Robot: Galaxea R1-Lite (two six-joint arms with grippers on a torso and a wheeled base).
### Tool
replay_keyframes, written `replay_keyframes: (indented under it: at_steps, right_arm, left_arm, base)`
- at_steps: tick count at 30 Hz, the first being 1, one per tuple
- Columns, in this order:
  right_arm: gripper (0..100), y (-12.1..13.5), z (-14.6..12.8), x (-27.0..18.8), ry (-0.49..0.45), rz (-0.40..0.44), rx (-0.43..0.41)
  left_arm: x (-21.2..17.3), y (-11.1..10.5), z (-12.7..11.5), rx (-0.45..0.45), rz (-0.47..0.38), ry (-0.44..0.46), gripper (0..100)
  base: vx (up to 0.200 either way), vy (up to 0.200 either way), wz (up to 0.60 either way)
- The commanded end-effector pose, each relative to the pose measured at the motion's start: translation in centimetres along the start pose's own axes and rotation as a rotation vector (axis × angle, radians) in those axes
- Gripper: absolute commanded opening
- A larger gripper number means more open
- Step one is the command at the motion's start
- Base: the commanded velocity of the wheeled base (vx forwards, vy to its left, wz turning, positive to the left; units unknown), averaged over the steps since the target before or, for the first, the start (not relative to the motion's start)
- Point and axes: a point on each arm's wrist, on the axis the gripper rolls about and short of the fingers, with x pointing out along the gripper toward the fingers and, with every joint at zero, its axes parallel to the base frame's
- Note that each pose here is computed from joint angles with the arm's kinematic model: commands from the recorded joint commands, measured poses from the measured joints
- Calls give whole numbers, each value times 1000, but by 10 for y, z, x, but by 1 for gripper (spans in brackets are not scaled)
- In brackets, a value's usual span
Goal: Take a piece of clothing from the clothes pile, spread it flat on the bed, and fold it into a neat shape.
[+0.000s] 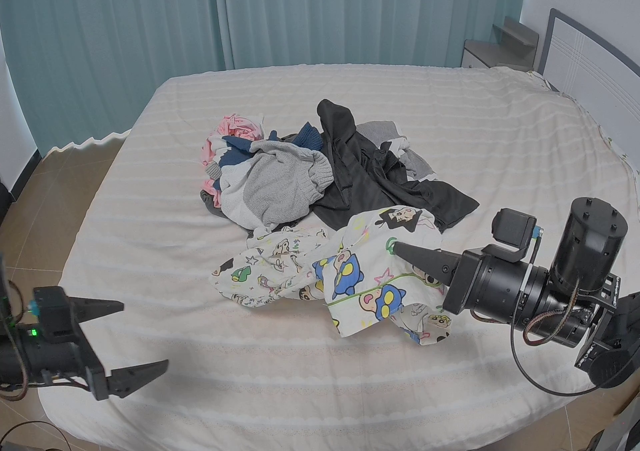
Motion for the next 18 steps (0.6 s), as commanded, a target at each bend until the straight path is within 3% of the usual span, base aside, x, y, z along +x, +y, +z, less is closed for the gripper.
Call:
replay_keyframes:
  at_steps: [1,5,10,15,18]
  right_arm:
    - [0,20,10,-9,-9,61,-11]
    - [0,22,11,-7,-15,66,-11]
    - [0,21,12,-4,-15,65,-11]
    - [0,23,14,-4,-24,70,-9]
    - [0,23,15,-5,-29,69,-9]
  left_arm:
    - [135,4,-45,83,-249,279,100]
    - [177,11,-68,106,-160,245,100]
    - [207,2,-86,117,-161,178,100]
    - [247,1,-100,155,20,106,100]
    - [256,-10,-101,118,35,52,100]
  base:
    - [0,0,0]
    - [0,0,0]
    - [0,0,0]
    - [0,0,0]
    - [0,0,0]
